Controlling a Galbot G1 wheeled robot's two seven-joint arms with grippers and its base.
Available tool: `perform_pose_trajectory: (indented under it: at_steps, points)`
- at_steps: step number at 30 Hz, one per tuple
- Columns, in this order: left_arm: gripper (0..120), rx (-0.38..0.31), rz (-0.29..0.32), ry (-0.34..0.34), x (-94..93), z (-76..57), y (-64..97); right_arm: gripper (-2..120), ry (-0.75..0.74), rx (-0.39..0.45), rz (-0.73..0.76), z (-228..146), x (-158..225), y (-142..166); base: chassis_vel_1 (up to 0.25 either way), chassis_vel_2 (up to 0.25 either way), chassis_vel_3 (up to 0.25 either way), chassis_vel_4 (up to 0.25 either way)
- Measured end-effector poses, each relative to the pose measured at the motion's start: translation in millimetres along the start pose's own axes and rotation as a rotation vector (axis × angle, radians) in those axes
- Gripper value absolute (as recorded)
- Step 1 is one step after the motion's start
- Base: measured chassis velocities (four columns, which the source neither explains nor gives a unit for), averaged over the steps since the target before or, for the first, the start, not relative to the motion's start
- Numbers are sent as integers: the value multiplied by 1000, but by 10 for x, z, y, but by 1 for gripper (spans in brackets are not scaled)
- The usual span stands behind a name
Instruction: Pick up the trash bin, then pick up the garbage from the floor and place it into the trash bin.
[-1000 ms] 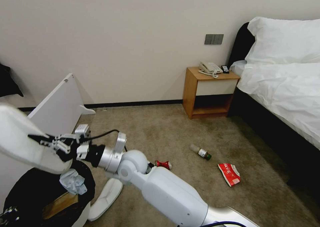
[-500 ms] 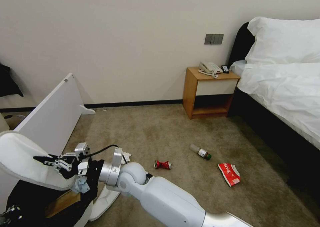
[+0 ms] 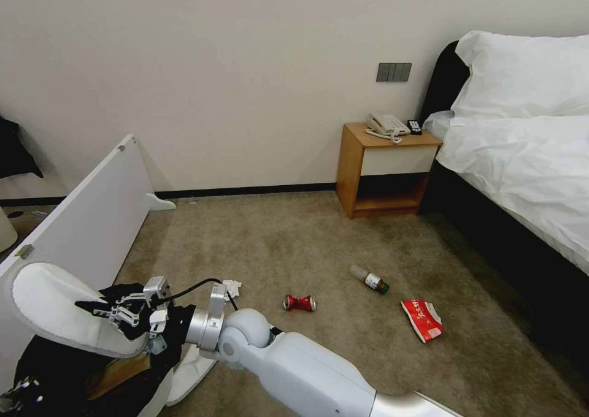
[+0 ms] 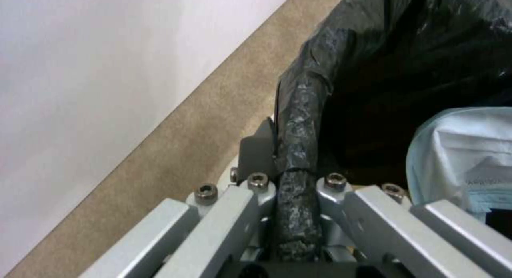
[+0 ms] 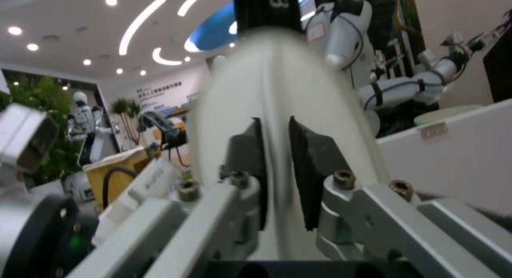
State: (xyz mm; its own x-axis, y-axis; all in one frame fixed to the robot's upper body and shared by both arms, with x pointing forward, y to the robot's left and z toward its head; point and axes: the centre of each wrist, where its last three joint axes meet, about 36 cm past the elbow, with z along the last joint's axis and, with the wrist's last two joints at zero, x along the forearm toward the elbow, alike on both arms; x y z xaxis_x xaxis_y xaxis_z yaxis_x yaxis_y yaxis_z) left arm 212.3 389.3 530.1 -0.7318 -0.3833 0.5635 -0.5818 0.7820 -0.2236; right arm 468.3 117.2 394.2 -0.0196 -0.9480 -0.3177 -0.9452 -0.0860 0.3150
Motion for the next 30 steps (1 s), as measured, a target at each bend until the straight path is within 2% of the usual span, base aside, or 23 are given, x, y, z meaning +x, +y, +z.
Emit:
perform_pose_trajectory:
  at_steps: [5, 9, 11, 12, 14, 15, 18, 21, 22, 23, 30]
  points:
    - [3, -1, 1, -1, 0, -4, -6, 42, 2, 0, 5, 38, 0, 25, 0, 0, 0, 0]
    - [3, -3, 0, -3, -1, -9, -4, 51, -7, 5, -4, -4, -28, 52, 0, 0, 0, 0]
    - [3, -3, 0, -3, -2, -11, -1, 62, -13, 9, -8, -37, -47, 65, 0, 0, 0, 0]
    - [3, -3, 0, -3, -2, -11, -1, 62, -13, 9, -8, -37, -47, 65, 0, 0, 0, 0]
    - [3, -3, -2, -4, -3, -14, 4, 73, -16, 11, -12, -50, -61, 83, 0, 0, 0, 0]
    - [3, -3, -2, -4, -3, -14, 4, 73, -16, 11, -12, -50, -61, 83, 0, 0, 0, 0]
    - [3, -4, -7, -7, 0, -28, 22, 88, -30, 14, -28, -106, -99, 137, 0, 0, 0, 0]
    - [3, -3, -9, -7, -1, -31, 30, 92, -38, 19, -33, -145, -113, 146, 0, 0, 0, 0]
    - [3, -2, -11, -7, -3, -37, 45, 98, -60, 35, -41, -266, -138, 153, 0, 0, 0, 0]
    - [3, -2, -14, -8, -6, -40, 56, 99, -76, 47, -44, -355, -149, 150, 0, 0, 0, 0]
    - [3, 5, -32, -11, -17, -67, 134, 100, -193, 126, 14, -948, -120, 43, 0, 0, 0, 0]
